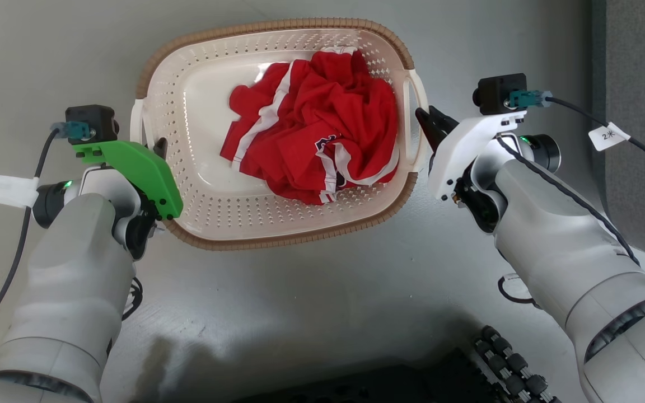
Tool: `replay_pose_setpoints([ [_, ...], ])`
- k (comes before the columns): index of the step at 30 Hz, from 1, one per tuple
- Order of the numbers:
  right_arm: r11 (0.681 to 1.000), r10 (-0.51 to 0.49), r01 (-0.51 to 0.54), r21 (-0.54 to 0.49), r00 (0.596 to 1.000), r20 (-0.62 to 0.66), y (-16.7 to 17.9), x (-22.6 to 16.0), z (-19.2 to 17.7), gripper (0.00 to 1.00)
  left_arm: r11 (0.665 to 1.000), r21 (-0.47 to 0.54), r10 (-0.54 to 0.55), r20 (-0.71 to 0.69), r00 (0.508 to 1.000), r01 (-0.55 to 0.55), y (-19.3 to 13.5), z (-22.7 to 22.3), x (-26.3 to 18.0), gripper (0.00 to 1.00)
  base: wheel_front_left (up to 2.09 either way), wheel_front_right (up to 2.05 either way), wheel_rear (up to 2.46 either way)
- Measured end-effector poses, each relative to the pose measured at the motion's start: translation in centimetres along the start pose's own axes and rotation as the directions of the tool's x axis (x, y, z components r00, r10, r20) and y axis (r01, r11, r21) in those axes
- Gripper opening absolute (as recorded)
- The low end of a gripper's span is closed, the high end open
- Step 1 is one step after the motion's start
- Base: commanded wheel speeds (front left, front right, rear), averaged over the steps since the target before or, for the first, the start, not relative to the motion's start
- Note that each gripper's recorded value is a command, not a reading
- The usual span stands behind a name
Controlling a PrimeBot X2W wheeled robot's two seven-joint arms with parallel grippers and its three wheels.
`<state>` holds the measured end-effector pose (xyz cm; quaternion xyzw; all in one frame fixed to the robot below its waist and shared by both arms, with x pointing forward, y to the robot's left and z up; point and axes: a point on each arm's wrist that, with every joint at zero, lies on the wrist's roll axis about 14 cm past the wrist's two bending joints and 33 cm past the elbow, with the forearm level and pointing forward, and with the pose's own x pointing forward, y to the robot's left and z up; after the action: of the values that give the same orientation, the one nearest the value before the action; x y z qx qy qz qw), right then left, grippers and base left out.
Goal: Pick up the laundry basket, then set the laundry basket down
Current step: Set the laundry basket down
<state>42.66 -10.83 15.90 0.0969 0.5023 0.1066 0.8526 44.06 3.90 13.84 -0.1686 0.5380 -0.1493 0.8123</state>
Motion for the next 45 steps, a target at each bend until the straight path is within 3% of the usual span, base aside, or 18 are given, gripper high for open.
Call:
replay_pose_setpoints([
  [13, 1.000, 0.013, -0.013, -0.004, 1.000, 0.000, 0.1, 0.3, 0.1, 0.00, 1.000, 0.003, 0.011, -0.018, 1.000, -0.010, 0.3, -0.3, 0.2, 0.00, 0.00, 0.00, 0.00],
  [14, 1.000, 0.017, -0.017, -0.008, 1.000, 0.002, 0.2, 0.3, 0.2, 0.04, 1.000, 0.002, 0.012, -0.020, 1.000, -0.012, 0.3, -0.4, 0.2, 0.26, 0.00, 0.00, 0.00],
  [15, 1.000, 0.022, -0.022, -0.013, 1.000, 0.001, 0.3, 0.3, 0.1, 0.31, 1.000, 0.000, 0.013, -0.021, 1.000, -0.013, 0.4, -0.4, 0.2, 0.42, 0.00, 0.00, 0.00],
  [16, 1.000, 0.023, -0.023, -0.017, 1.000, 0.001, 0.3, 0.3, 0.1, 0.89, 1.000, 0.000, 0.016, -0.022, 1.000, -0.016, 0.5, -0.5, 0.2, 0.86, 0.00, 0.00, 0.00],
  [17, 1.000, 0.022, -0.022, -0.018, 1.000, 0.003, 0.1, 0.3, 0.2, 1.00, 1.000, 0.001, 0.021, -0.025, 0.999, -0.021, 0.7, -0.5, 0.1, 1.00, 0.00, 0.00, 0.00],
  [31, 0.999, 0.019, -0.018, -0.031, 0.999, 0.031, -0.3, -0.1, 1.1, 1.00, 0.999, 0.015, 0.036, 0.008, 0.999, -0.036, 1.1, 0.7, -0.4, 1.00, 0.00, 0.00, 0.00],
  [45, 1.000, 0.020, -0.017, -0.022, 0.989, 0.148, 0.6, -3.3, 3.3, 1.00, 0.999, 0.048, 0.006, 0.218, 0.976, -0.016, -0.9, 3.9, -4.0, 1.00, 0.00, 0.00, 0.00],
])
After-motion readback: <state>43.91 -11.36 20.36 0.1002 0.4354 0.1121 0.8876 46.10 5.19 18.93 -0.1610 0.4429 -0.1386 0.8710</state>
